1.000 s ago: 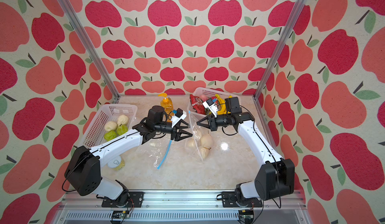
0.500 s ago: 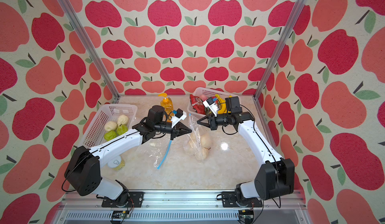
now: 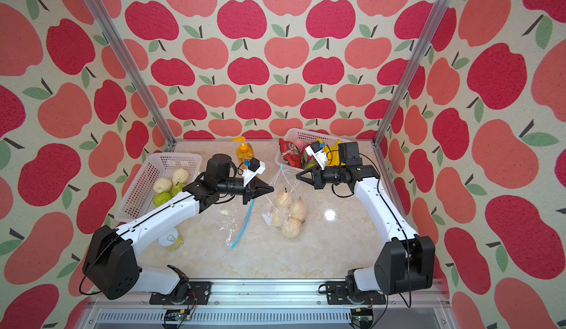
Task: Open the zip-top bag and take out the pear
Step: Open the zipper of the food storage bag at the center of the board.
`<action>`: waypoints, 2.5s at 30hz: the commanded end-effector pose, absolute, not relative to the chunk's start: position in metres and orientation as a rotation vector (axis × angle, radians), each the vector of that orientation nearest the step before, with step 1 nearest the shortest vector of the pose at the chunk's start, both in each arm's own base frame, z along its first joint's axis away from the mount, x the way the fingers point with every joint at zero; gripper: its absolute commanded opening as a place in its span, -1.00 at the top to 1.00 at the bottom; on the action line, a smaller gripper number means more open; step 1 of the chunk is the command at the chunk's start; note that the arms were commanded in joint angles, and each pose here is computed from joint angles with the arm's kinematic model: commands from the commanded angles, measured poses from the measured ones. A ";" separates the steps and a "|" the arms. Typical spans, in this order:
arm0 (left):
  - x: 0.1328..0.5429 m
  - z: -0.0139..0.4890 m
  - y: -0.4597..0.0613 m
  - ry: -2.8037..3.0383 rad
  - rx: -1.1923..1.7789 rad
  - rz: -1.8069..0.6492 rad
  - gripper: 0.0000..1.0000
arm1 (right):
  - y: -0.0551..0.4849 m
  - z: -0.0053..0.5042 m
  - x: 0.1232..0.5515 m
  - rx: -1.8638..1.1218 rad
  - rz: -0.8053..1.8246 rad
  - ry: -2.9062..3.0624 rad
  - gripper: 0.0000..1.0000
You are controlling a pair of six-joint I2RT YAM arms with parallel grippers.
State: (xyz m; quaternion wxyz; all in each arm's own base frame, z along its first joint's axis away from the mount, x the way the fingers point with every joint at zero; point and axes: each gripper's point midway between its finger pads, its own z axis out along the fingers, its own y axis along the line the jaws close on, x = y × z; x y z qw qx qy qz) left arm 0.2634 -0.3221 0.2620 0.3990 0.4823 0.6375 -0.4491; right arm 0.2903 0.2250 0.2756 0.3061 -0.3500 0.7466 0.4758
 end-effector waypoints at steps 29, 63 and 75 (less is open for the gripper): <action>0.269 0.296 -0.322 1.578 1.258 -1.150 1.00 | 0.218 0.280 0.285 -0.393 0.629 2.236 -0.36; 0.273 0.330 -0.260 1.579 1.268 -1.151 1.00 | 0.218 0.293 0.279 -0.620 0.818 2.293 0.36; 0.286 0.321 -0.312 1.672 1.264 -1.225 1.00 | 0.252 0.327 0.226 -0.835 0.861 2.065 -0.23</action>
